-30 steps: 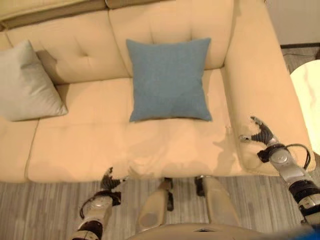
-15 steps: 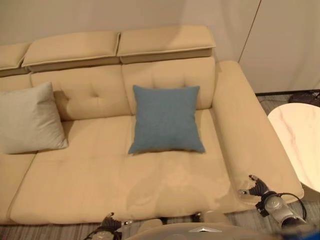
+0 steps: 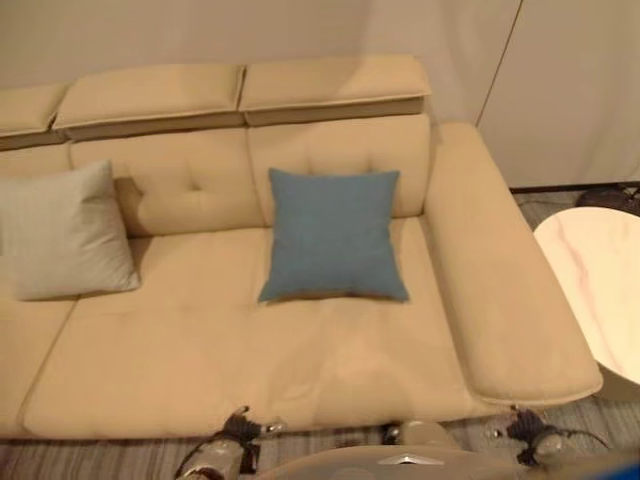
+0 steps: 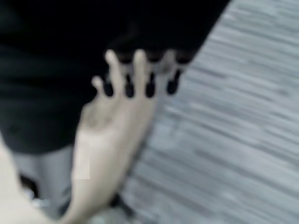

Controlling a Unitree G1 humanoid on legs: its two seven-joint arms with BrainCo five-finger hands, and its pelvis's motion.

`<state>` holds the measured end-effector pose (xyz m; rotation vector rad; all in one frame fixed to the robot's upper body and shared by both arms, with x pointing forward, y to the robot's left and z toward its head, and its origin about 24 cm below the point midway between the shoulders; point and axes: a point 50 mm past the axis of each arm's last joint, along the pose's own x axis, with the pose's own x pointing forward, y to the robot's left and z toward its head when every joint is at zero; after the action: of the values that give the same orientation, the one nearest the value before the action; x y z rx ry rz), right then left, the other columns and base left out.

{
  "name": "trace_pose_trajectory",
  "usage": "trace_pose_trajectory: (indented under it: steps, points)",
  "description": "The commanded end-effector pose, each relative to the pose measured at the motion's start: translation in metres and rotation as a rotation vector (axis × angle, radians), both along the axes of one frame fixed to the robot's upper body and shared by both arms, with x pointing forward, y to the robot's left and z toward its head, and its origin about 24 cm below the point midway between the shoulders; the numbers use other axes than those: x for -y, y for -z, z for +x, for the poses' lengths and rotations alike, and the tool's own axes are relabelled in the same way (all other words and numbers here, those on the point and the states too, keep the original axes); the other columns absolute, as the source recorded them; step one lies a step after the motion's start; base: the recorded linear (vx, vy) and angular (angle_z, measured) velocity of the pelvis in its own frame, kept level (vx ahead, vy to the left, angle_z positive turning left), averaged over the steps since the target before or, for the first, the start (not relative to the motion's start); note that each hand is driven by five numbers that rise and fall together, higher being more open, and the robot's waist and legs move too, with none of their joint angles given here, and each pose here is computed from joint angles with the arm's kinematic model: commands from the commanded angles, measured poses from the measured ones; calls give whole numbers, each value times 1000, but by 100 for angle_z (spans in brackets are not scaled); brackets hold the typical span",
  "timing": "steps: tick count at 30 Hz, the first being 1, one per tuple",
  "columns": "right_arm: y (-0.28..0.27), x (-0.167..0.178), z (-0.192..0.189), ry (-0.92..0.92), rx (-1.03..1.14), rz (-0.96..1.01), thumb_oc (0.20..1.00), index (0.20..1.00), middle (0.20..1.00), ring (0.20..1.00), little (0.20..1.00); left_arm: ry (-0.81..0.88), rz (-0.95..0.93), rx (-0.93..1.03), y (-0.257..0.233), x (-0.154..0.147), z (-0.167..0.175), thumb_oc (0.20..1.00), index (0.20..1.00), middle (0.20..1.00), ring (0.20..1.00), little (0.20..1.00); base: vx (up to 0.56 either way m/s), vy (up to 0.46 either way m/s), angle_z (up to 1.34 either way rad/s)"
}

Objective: Pick up all the scattered cushions and arrange them neatly on the sofa.

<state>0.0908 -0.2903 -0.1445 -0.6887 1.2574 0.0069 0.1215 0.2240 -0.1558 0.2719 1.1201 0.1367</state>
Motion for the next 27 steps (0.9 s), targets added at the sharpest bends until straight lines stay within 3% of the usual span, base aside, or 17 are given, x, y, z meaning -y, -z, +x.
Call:
trace_pose_trajectory:
  steps: [1, 7, 16, 27]
  points:
    - [-3, -4, 18, -24, 28, -15, 1000, 1000, 1000, 1000, 1000, 3, 46, 18, -5, -21, -5, 1000, 1000, 1000, 1000, 1000, -289, 159, 2]
    - [0, -23, 30, -122, 36, 11, 1000, 1000, 1000, 1000, 1000, 64, 93, -21, -6, -30, -7, 1000, 1000, 1000, 1000, 1000, -396, 123, -21]
    - [6, -24, 12, -42, -4, 32, 1000, 1000, 1000, 1000, 1000, 5, 132, -146, -2, -50, -44, 1000, 1000, 1000, 1000, 1000, -203, -7, -15]
    - [5, -30, 21, -50, 29, 45, 1000, 1000, 1000, 1000, 1000, -63, 77, -94, 0, -39, -39, 1000, 1000, 1000, 1000, 1000, -26, -99, -16]
